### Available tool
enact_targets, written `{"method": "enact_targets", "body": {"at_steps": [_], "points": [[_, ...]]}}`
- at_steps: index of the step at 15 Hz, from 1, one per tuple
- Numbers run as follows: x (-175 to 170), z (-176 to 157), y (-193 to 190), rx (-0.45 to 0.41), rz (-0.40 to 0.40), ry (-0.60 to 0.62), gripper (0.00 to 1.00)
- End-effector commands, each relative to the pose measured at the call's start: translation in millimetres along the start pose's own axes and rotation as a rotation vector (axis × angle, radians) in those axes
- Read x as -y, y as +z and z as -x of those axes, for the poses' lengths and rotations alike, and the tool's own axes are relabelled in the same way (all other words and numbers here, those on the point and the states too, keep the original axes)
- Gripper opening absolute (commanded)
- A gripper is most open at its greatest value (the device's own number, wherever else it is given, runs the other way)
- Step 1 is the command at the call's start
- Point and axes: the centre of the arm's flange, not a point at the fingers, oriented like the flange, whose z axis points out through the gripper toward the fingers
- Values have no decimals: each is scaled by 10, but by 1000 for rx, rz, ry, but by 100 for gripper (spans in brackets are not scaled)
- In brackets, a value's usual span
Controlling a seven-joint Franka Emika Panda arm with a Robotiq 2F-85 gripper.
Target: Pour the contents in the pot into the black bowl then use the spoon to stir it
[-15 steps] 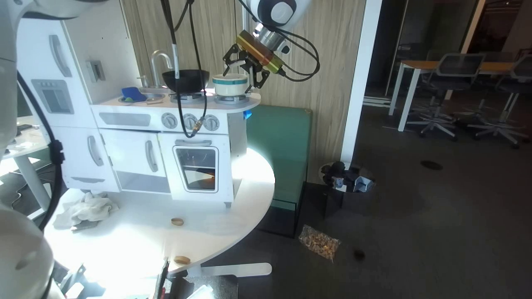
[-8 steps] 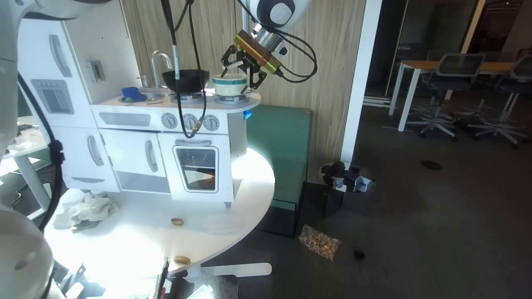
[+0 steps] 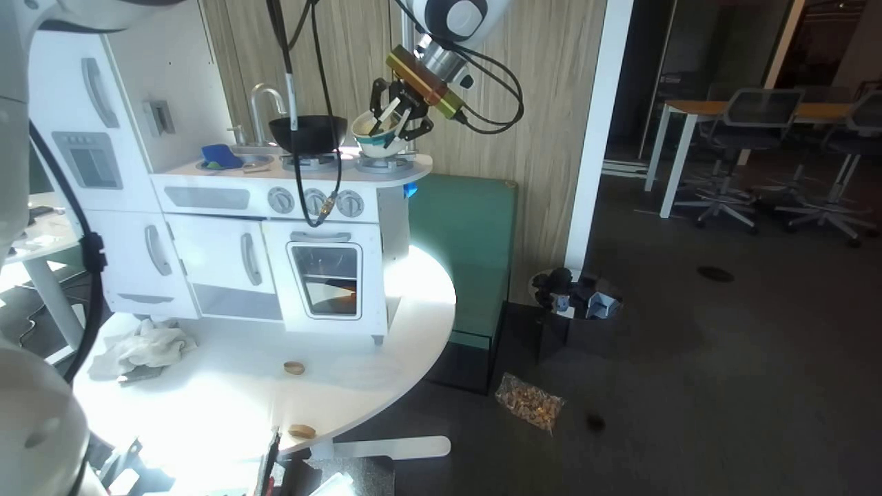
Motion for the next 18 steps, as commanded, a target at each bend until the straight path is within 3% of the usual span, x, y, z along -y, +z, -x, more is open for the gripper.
{"method": "enact_targets", "body": {"at_steps": [1,3,10,18], "points": [[38,-18,-57,7,-10,-2,10],[43,-15,-65,6,-12,-3,5],[149,62,-143,19,-37,-11,6],[451,168,-409,88,-84,121,6]]}}
